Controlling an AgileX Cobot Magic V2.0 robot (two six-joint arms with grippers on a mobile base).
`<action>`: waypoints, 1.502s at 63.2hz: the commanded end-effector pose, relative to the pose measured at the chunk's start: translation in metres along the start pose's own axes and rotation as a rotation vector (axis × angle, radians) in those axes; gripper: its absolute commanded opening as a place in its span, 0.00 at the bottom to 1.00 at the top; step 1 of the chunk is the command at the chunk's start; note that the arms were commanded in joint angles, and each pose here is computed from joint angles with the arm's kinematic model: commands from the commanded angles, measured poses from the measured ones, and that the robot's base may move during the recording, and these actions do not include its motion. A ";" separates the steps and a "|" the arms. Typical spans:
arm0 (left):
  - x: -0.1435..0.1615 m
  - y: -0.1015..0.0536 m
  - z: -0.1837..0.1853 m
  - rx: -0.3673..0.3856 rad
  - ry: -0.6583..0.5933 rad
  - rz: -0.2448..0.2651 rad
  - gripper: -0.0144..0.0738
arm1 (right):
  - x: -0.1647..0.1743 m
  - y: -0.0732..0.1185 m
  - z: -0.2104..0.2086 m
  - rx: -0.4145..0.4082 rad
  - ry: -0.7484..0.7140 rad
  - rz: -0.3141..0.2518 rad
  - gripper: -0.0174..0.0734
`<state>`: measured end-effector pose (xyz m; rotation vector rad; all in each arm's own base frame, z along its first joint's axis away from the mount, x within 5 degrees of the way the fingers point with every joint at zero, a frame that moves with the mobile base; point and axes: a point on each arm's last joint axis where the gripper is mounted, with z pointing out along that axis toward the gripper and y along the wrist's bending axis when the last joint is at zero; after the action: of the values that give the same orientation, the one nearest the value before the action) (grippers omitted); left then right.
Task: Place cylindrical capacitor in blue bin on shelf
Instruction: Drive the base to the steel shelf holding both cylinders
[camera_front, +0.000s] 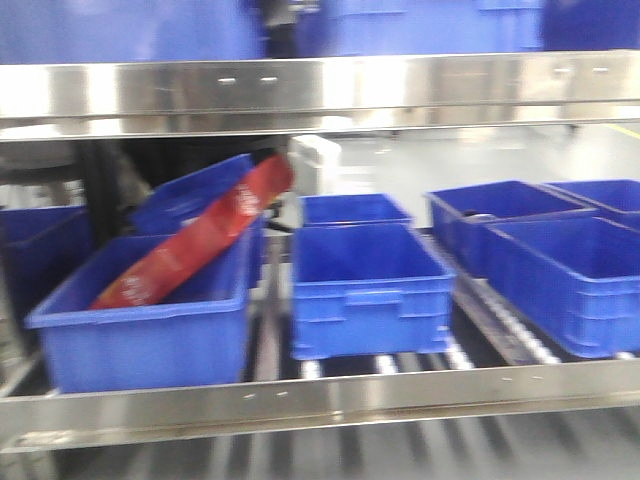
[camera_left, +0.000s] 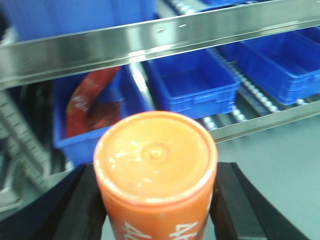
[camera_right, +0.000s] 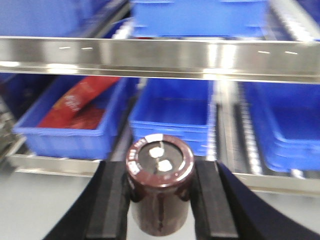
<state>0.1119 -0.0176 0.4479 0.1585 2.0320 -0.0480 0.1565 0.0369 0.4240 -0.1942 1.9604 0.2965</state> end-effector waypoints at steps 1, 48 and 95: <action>-0.002 -0.001 -0.003 0.011 -0.025 -0.007 0.04 | -0.005 0.000 -0.003 0.003 -0.038 -0.010 0.01; -0.002 -0.001 -0.003 0.011 -0.025 -0.007 0.04 | -0.005 0.000 -0.003 0.003 -0.038 -0.010 0.01; -0.002 -0.001 -0.003 0.011 -0.025 -0.007 0.04 | -0.005 0.000 -0.003 0.003 -0.038 -0.010 0.01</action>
<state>0.1119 -0.0177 0.4478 0.1585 2.0322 -0.0501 0.1565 0.0369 0.4240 -0.1942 1.9604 0.2965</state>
